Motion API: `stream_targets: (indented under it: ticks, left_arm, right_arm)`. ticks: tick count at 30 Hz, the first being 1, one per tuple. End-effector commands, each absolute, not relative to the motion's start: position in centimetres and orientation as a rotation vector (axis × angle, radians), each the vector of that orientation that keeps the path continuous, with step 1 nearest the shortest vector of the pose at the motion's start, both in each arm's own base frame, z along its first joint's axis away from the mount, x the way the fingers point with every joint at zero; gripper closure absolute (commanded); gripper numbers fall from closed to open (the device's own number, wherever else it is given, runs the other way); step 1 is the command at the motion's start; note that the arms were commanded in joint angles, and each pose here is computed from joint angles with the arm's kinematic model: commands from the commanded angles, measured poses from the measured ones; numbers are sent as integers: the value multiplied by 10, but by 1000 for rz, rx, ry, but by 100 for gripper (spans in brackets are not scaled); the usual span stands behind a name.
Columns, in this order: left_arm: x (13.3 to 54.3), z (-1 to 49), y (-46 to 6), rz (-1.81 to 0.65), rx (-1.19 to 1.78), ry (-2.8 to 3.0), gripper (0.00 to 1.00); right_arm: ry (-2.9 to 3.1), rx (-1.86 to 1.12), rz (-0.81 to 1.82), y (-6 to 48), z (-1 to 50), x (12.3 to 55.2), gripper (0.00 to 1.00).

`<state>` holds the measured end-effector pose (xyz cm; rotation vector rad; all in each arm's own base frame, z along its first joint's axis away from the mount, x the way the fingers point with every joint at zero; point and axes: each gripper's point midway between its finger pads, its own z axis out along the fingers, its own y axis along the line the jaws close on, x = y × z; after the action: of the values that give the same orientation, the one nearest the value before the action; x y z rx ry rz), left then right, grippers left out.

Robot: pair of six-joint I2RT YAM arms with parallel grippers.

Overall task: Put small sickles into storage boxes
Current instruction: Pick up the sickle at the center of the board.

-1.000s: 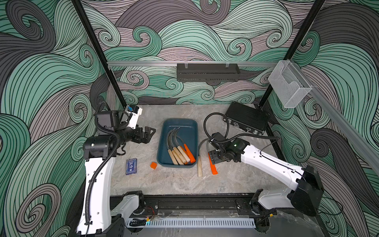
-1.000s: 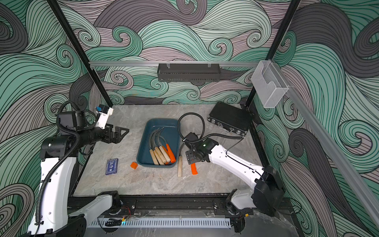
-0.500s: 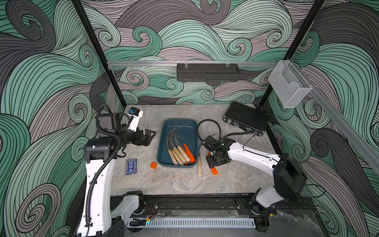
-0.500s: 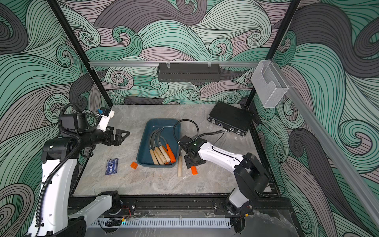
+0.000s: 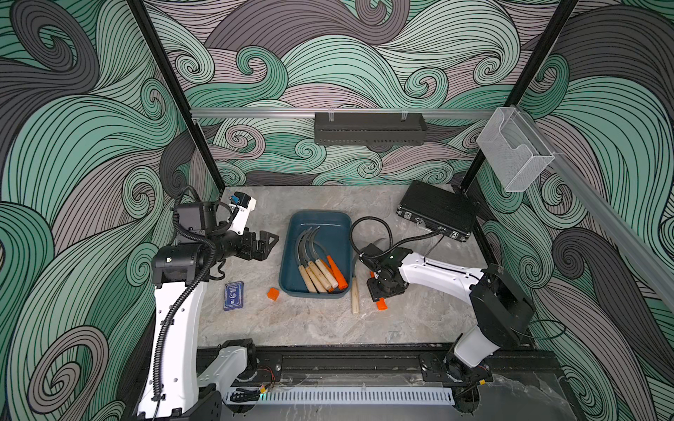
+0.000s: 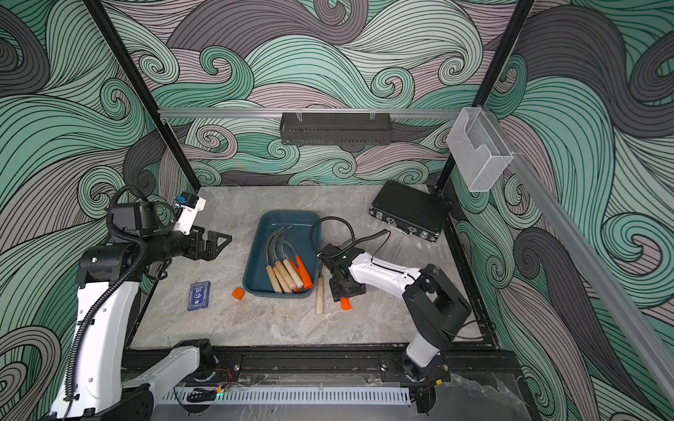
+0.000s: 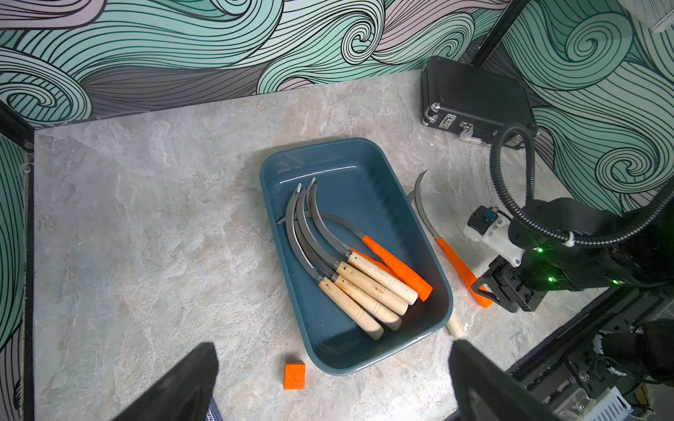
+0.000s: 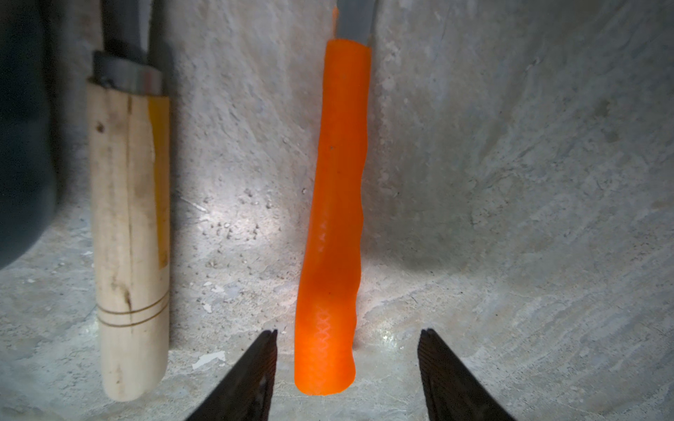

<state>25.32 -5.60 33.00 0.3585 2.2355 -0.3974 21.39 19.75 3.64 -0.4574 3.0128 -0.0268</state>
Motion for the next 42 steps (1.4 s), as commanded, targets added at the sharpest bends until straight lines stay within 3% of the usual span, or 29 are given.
stream_targets:
  ticks: [1,24,34,42]
  left_arm:
    - [249,328,-60,-419,386,2241,1]
    - [248,328,-60,-418,385,2242,1]
    - [249,330,-60,-423,379,2238,1]
    - [248,332,-61,-425,372,2234,1]
  right_arm:
    - [3038,-443,-21,198,27,213,38]
    - [3110,-419,18,201,-4,209,46]
    - [3127,-394,-73,189,-17,206,56]
    - [3135,-392,-102,185,-24,205,70]
